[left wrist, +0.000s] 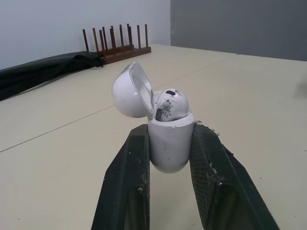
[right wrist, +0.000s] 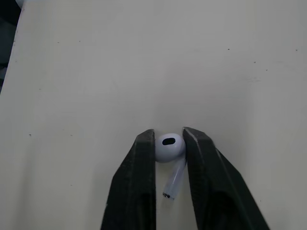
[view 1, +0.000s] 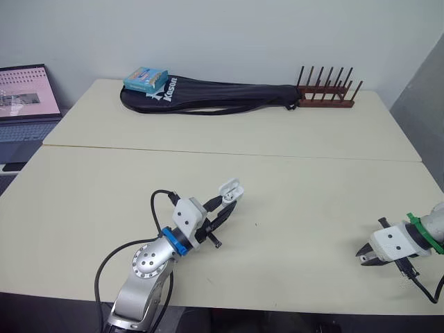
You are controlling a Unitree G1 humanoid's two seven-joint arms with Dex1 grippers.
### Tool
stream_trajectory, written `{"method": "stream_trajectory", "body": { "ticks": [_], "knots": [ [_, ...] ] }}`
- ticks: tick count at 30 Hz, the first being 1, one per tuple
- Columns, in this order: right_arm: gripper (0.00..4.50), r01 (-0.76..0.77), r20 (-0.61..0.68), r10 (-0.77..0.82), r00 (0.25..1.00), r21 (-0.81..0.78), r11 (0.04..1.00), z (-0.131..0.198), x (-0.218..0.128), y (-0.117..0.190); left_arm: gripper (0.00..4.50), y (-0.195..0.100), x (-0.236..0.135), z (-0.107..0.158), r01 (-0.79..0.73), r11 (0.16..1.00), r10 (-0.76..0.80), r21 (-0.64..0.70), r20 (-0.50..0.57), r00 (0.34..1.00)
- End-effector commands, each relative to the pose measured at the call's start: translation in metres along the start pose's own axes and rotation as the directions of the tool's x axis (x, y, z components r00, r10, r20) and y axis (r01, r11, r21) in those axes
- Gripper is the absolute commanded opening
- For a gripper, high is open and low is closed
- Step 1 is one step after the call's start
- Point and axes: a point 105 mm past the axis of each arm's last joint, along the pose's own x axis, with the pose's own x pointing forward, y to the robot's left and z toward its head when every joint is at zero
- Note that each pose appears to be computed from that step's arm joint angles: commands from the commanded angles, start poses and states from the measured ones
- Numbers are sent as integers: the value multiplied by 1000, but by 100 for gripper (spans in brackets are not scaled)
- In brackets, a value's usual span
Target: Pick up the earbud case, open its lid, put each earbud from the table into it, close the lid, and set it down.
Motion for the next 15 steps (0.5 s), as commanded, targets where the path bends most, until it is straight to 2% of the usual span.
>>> {"method": "stream_trajectory", "body": {
  "ticks": [1,4,10,12,15],
  "knots": [
    [211,-10,-21,9,1000,-19,1000,-4,1,3,78,-1,3,14,15,999,-16,28,43,999],
    [318,17,-16,-18,1000,-44,999,-1,-3,-2,78,-2,3,14,19,999,-20,27,42,999],
    [319,83,11,-83,996,-12,996,23,-27,-7,78,-3,4,12,29,999,-30,25,41,999],
    [319,101,-35,-100,994,38,994,27,-34,-6,78,-3,5,12,28,999,-29,22,42,999],
    [319,169,-200,-148,968,92,981,24,-41,-7,78,-5,5,11,31,999,-31,16,42,999]
  ]
}}
